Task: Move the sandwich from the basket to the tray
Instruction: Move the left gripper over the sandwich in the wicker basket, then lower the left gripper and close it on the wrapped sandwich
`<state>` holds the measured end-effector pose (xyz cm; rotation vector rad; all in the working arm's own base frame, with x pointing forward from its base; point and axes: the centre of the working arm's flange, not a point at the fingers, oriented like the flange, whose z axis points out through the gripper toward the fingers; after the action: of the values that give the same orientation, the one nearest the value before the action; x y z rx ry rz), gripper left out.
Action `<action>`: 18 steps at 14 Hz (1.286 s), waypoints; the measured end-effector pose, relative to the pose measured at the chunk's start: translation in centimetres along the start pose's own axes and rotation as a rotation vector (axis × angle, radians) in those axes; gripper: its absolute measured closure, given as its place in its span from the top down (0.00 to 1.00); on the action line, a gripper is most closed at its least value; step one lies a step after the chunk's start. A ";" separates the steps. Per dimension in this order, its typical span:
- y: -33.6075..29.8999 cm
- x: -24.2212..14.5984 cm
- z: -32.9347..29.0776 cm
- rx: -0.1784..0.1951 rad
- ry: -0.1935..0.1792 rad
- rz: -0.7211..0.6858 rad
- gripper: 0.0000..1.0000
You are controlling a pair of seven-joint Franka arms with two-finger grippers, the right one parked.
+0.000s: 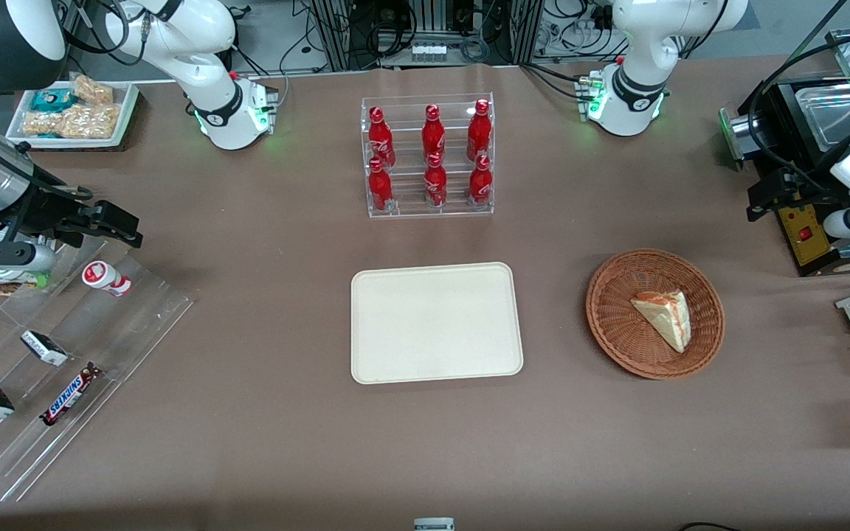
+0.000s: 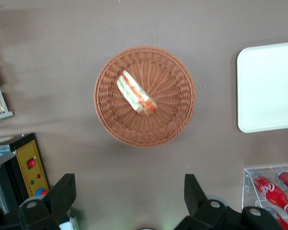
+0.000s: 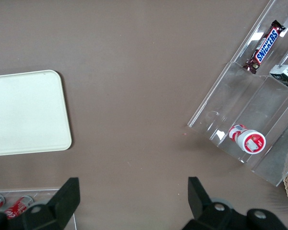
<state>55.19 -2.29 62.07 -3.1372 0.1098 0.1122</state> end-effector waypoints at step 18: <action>-0.1 1.5 24.7 -0.001 0.008 -0.316 1.00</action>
<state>54.93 -2.17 37.32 -3.1058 -0.3845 0.0985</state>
